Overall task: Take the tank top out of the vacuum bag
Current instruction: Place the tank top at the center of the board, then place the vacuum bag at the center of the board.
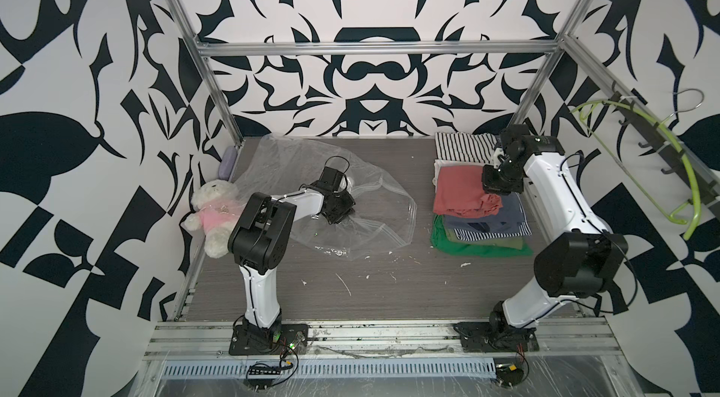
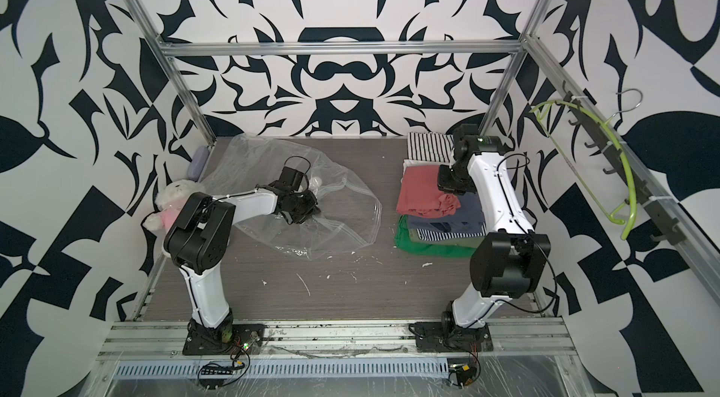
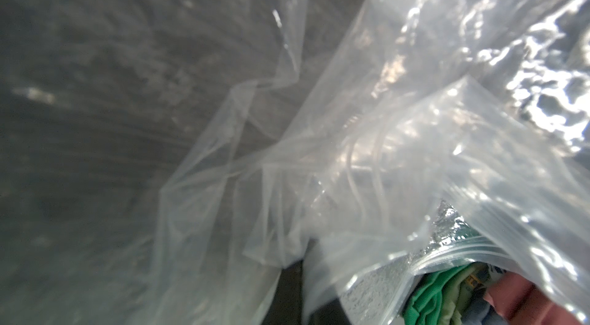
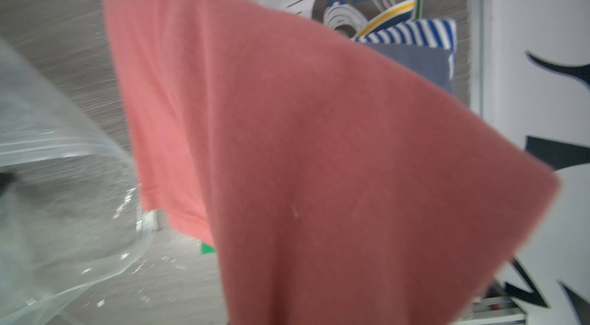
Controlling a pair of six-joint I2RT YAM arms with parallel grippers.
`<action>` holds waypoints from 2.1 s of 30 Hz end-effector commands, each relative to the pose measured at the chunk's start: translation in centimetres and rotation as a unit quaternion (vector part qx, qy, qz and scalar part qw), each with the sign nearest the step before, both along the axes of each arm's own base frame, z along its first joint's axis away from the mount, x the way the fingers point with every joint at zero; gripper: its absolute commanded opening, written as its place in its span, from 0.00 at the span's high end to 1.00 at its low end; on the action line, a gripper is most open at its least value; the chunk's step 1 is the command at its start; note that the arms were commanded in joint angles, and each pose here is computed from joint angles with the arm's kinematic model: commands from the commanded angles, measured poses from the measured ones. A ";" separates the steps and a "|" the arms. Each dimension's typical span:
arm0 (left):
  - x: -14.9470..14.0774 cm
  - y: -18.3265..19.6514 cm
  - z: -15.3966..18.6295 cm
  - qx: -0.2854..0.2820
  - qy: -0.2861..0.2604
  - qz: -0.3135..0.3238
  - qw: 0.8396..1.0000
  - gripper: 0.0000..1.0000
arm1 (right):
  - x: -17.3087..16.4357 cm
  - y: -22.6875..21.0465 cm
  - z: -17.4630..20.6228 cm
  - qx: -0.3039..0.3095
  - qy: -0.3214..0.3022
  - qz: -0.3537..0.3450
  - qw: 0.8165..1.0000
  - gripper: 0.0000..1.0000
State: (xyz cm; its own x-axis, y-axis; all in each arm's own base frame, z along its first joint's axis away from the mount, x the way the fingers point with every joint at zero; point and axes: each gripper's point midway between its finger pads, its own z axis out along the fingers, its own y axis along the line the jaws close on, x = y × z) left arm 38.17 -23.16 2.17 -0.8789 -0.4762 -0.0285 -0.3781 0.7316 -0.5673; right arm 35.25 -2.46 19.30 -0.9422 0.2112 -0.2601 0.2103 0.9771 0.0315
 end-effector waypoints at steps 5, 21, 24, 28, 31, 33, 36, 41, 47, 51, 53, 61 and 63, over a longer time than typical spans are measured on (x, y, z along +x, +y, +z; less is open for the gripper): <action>-3.3 2.9 -4.1 0.063 0.079 0.011 0.995 1.00 | 3.3 -5.0 -2.0 -0.083 -0.009 -0.010 0.996 0.99; -2.7 2.9 -3.0 0.064 0.060 0.010 0.996 1.00 | 1.8 -1.9 3.5 -0.010 -0.125 -0.010 0.992 0.16; -2.1 2.6 -2.5 0.062 0.056 0.006 0.996 1.00 | 2.2 -1.4 1.5 0.019 -0.123 -0.034 0.992 0.45; -2.0 2.6 -2.0 0.061 0.050 0.006 0.997 1.00 | 2.2 -2.5 -2.6 0.022 -0.075 -0.083 0.993 0.64; -2.1 2.6 -2.0 0.062 0.049 0.005 0.997 1.00 | 1.3 -4.3 -6.0 -0.015 -0.025 -0.121 0.992 0.65; -2.1 2.6 -1.9 0.062 0.048 0.005 0.997 1.00 | 0.6 -5.0 -8.0 -0.025 0.004 -0.140 0.990 0.64; -1.6 2.6 -1.2 0.073 0.035 0.001 0.997 1.00 | 0.1 -4.3 -9.8 0.014 0.025 -0.144 0.989 0.51; -0.4 1.7 1.0 0.093 0.004 -0.017 0.996 0.99 | 0.7 -3.5 -7.7 0.034 -0.006 -0.123 0.992 0.14; 2.9 -0.5 2.8 0.074 -0.034 -0.021 0.996 0.98 | 2.0 -2.1 -1.1 0.071 -0.120 -0.099 0.985 0.07; 6.7 -1.7 1.9 0.084 -0.044 -0.027 0.995 1.00 | 2.1 -1.6 1.9 0.078 -0.182 -0.089 0.976 0.07; 9.4 -2.6 2.1 0.086 -0.060 -0.032 0.994 1.00 | 1.9 -1.4 3.3 0.082 -0.217 -0.082 0.969 0.07; 16.6 -5.1 3.3 0.080 -0.111 -0.062 0.989 1.00 | 0.7 -1.9 5.2 0.063 -0.297 -0.096 0.948 0.00; 17.0 -5.6 4.5 0.071 -0.126 -0.072 0.987 1.00 | 0.7 -1.8 5.3 0.065 -0.310 -0.089 0.944 0.00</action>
State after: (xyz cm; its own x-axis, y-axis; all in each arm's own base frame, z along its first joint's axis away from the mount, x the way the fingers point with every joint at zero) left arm 55.12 -28.96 5.61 -0.8790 -0.3743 -0.2953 -0.1728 0.8274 -0.5344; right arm 35.10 -3.82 23.08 -0.6360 0.4225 -0.6458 0.2914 0.9064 0.3059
